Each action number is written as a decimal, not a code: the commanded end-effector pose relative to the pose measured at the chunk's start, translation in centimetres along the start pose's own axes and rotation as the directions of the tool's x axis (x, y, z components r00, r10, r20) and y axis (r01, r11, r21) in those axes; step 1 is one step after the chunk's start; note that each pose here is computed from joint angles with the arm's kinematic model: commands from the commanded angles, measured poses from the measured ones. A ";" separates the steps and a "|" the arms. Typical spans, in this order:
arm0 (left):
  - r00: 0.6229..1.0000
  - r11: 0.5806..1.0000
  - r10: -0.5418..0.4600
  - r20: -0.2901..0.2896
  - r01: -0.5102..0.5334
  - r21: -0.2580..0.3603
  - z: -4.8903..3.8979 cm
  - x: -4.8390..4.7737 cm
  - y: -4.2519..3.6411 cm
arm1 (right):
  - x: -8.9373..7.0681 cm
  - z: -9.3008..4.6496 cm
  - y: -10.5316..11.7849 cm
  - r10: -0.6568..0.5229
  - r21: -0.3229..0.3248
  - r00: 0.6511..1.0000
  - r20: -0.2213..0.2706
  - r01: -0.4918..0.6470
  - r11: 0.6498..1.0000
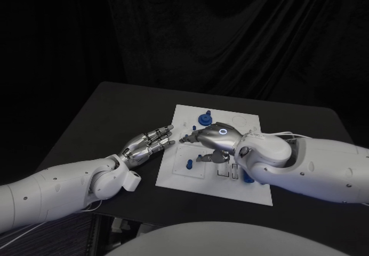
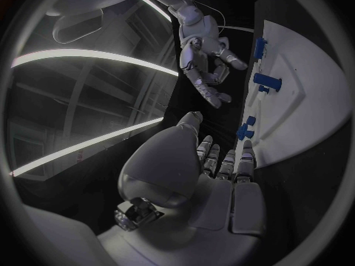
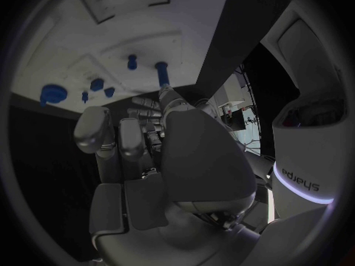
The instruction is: Assemble the parts on the task board
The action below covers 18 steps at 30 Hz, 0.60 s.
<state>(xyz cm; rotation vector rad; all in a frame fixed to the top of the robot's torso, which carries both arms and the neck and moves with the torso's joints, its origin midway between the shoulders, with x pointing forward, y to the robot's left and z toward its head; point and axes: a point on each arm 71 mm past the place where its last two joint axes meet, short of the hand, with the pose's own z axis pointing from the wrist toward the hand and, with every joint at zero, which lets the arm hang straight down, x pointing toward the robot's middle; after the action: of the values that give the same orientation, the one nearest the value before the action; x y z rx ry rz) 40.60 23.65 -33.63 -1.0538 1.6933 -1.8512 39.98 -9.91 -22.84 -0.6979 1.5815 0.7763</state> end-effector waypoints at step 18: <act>0.998 0.992 0.033 0.052 -0.039 0.117 -0.10 -0.20 -0.78 | -4.3 -10.8 -10.0 0.436 0.494 0.899 0.053 -0.403 0.771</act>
<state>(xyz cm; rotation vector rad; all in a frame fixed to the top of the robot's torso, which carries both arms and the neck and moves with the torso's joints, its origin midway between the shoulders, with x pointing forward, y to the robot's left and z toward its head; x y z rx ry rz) 40.62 23.88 -33.71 -1.0540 1.6821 -1.8110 42.53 -23.69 -17.16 -0.1039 1.7788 0.6546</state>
